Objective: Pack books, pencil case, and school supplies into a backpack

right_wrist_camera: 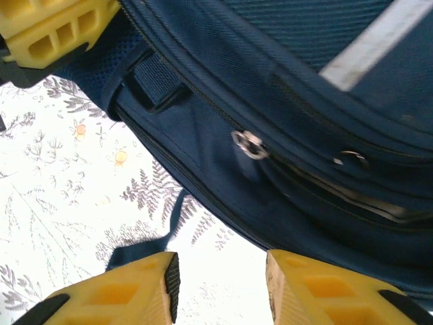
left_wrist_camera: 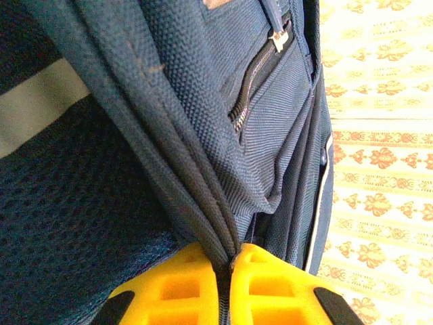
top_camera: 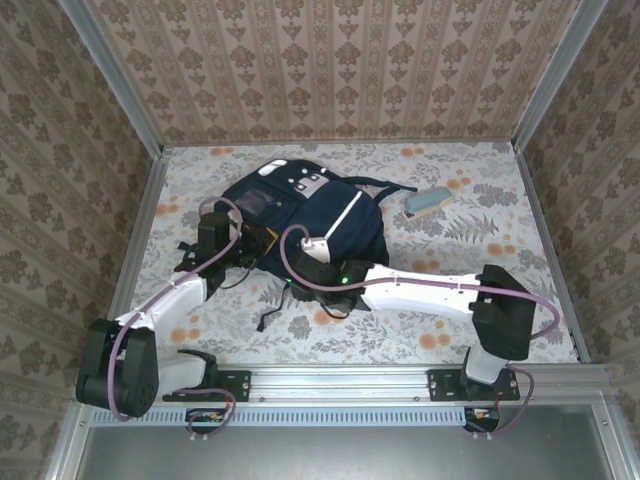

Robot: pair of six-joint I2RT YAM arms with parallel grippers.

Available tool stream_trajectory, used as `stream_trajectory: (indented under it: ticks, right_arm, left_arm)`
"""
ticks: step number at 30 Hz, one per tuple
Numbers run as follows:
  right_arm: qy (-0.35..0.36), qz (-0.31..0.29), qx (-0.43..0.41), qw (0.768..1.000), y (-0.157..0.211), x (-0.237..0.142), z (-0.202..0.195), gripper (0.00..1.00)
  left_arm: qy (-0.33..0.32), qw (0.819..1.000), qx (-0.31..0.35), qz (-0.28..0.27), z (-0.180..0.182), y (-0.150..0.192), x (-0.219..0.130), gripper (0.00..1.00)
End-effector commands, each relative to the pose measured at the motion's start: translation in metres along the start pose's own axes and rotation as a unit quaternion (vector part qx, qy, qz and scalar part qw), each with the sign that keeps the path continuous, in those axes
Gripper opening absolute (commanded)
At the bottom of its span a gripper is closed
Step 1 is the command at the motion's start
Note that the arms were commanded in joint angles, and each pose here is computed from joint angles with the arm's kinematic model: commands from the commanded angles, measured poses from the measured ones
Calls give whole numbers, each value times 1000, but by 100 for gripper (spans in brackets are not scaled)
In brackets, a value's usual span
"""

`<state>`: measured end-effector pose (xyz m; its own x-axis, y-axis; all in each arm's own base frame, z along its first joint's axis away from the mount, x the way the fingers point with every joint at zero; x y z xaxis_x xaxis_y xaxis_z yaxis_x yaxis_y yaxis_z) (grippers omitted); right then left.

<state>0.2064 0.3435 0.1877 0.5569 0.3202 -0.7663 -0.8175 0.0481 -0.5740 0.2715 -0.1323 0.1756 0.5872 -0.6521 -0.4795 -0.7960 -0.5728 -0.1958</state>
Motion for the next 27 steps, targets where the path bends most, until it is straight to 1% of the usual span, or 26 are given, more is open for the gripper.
stream_trajectory:
  ticks: [1, 5, 7, 13, 16, 20, 24, 27]
  right_arm:
    - [38, -27, 10, 999, -10, 6, 3, 37]
    - [74, -31, 24, 996, -13, 19, 1, 32]
    - [90, -26, 34, 995, -12, 26, -3, 32]
    - [123, -9, 44, 991, -12, 41, -15, 37]
    - [129, -8, 37, 991, -15, 46, -16, 39]
    - [145, -11, 19, 989, -20, 52, -15, 39]
    - [167, -21, 2, 986, -26, 53, -14, 34]
    - [185, -30, -5, 982, -29, 51, -16, 28]
  left_arm:
    - [64, 997, 49, 10, -36, 0, -10, 0]
    - [66, 996, 51, 11, -37, 1, -10, 0]
    - [65, 997, 50, 11, -36, 1, -10, 0]
    - [62, 997, 50, 12, -34, 1, -9, 0]
    - [61, 997, 51, 11, -34, 1, -9, 0]
    - [59, 997, 50, 9, -33, 1, -9, 0]
    - [55, 997, 49, 10, -31, 2, -9, 0]
    - [52, 997, 49, 9, -30, 2, -9, 0]
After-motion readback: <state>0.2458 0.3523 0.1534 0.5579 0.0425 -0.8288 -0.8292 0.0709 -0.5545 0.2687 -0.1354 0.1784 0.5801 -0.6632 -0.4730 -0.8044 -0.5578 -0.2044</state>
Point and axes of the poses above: each hand's point on the last joint's axis, 136 mm out from that joint toward the fingers, its own x axis out along the fingers, its own z axis along the line the jaws close on, y = z × x, the point moved 7 cm from there along -x, back along the fingers, and after that the axes turned 3 degrees about x, right-handed, at the moved point
